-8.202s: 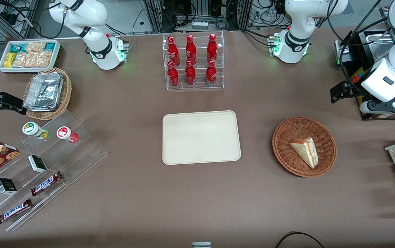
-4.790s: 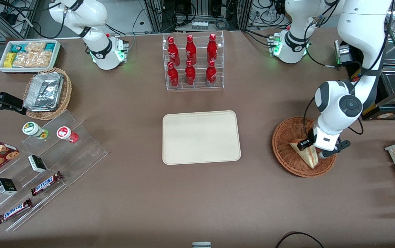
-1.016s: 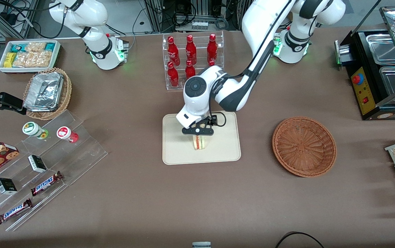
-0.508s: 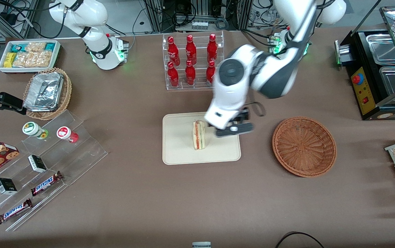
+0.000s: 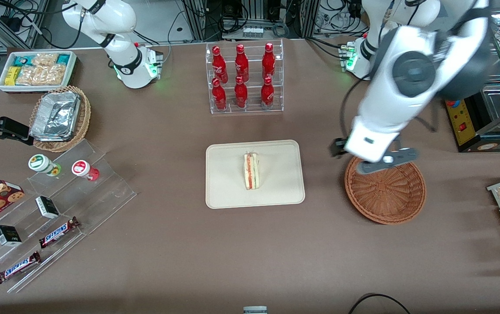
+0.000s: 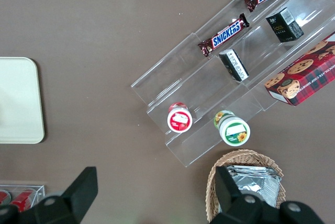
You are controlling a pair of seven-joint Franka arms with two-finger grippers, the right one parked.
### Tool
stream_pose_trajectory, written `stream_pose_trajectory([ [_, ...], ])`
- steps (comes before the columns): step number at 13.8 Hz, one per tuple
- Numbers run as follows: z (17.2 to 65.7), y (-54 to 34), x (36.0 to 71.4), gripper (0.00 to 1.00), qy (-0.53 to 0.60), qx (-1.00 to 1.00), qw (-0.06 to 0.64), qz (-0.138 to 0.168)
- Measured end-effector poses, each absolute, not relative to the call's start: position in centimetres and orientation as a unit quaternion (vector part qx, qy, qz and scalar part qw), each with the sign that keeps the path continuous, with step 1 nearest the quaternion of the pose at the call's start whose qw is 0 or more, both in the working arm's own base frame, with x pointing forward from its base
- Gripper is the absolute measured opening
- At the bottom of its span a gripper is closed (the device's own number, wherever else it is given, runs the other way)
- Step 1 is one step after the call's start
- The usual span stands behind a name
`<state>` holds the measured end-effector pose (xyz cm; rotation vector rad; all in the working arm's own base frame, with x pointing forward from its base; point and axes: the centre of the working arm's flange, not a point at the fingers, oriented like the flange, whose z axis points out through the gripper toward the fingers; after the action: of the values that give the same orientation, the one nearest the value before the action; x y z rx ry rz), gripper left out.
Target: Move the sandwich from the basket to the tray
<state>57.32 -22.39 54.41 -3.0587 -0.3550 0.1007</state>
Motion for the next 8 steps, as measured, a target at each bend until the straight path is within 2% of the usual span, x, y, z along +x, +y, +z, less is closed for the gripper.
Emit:
stream_pose_trajectory([
  [4, 58.0, -13.2, 57.3, 1.0, -0.094, -0.994, 0.023, 0.044],
  [8, 59.5, -6.3, 56.5, 1.0, -0.081, -0.996, 0.013, 0.042],
])
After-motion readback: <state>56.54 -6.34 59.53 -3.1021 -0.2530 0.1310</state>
